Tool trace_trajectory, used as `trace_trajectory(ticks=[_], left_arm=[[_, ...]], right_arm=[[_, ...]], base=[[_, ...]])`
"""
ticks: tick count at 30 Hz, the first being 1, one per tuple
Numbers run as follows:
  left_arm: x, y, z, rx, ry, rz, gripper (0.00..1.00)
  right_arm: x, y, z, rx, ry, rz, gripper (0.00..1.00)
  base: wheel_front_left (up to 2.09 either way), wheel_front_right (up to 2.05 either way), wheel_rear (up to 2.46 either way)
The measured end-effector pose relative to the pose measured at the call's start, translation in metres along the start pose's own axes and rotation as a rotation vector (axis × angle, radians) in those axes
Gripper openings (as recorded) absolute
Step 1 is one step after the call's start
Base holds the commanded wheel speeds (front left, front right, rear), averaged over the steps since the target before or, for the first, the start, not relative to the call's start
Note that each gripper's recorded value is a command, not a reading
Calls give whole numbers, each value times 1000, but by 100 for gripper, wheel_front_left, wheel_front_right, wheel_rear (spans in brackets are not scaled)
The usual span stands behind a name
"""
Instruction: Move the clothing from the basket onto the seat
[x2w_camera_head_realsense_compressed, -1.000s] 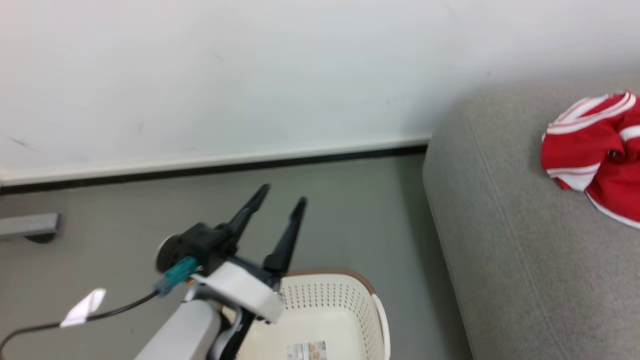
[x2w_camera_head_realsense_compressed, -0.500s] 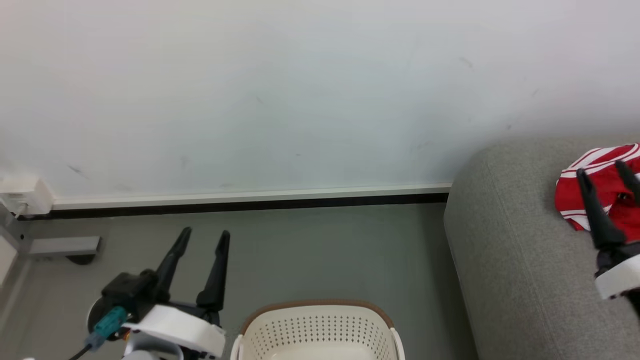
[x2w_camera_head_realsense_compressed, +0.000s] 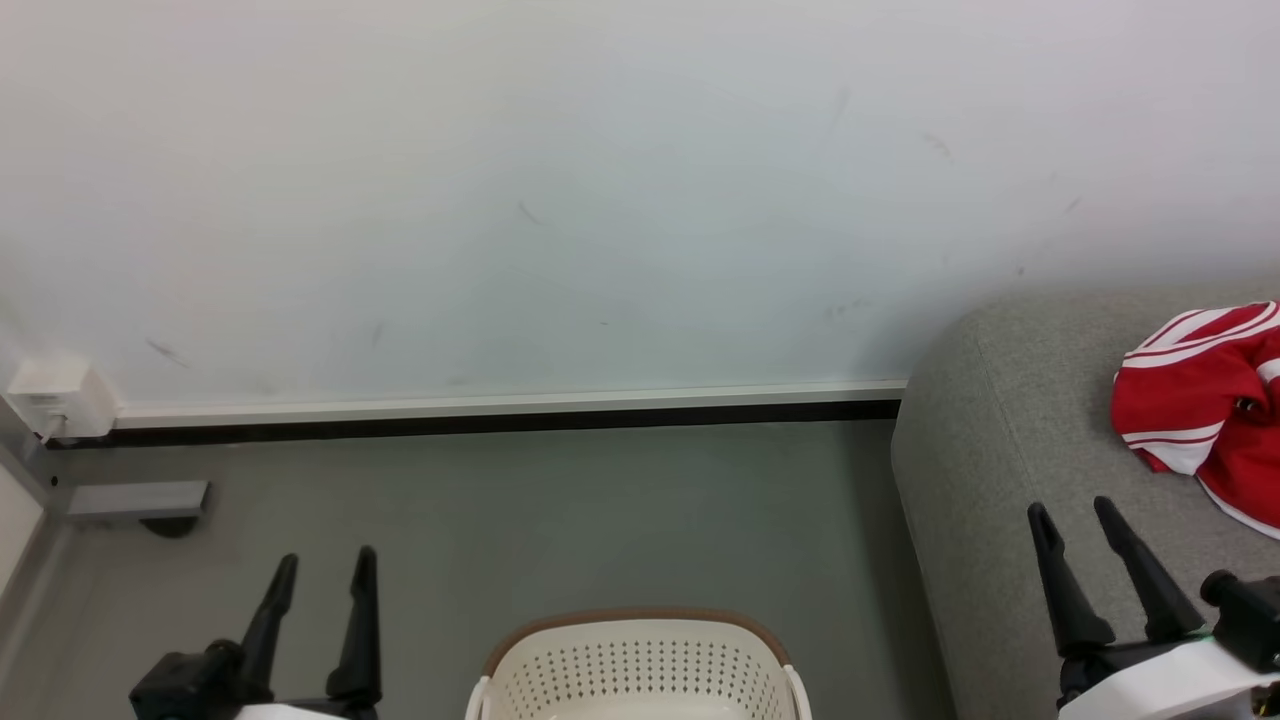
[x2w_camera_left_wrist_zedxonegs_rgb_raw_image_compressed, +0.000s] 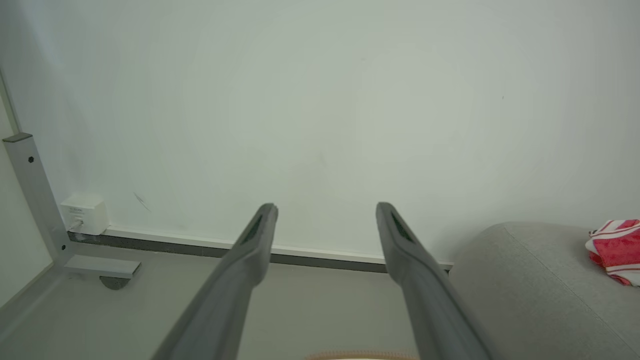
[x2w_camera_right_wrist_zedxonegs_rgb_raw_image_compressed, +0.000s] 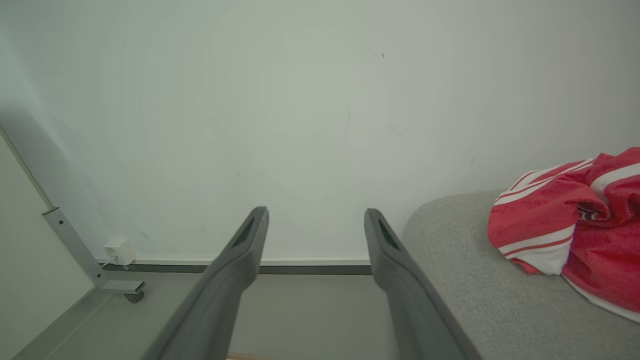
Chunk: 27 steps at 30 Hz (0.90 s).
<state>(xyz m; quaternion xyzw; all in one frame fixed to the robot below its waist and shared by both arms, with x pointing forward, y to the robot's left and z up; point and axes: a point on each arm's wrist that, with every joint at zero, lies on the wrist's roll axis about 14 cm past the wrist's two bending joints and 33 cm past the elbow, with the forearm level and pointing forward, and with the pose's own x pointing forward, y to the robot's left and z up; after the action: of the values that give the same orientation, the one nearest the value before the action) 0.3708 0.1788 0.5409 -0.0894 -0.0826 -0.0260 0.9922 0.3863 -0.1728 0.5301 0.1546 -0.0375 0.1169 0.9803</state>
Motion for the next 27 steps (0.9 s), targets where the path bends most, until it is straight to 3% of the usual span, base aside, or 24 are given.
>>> trace_trajectory(ticks=[14, 27], left_arm=[[-17, 25, -29, 89, 83, 83, 100], [-14, 23, -33, 96, 90, 76, 100]], right_arm=[[-22, 14, -43, -12, 73, -43, 100], [-31, 12, -46, -18, 78, -64, 100]], base=[[0, 0, 0], [0, 0, 0]])
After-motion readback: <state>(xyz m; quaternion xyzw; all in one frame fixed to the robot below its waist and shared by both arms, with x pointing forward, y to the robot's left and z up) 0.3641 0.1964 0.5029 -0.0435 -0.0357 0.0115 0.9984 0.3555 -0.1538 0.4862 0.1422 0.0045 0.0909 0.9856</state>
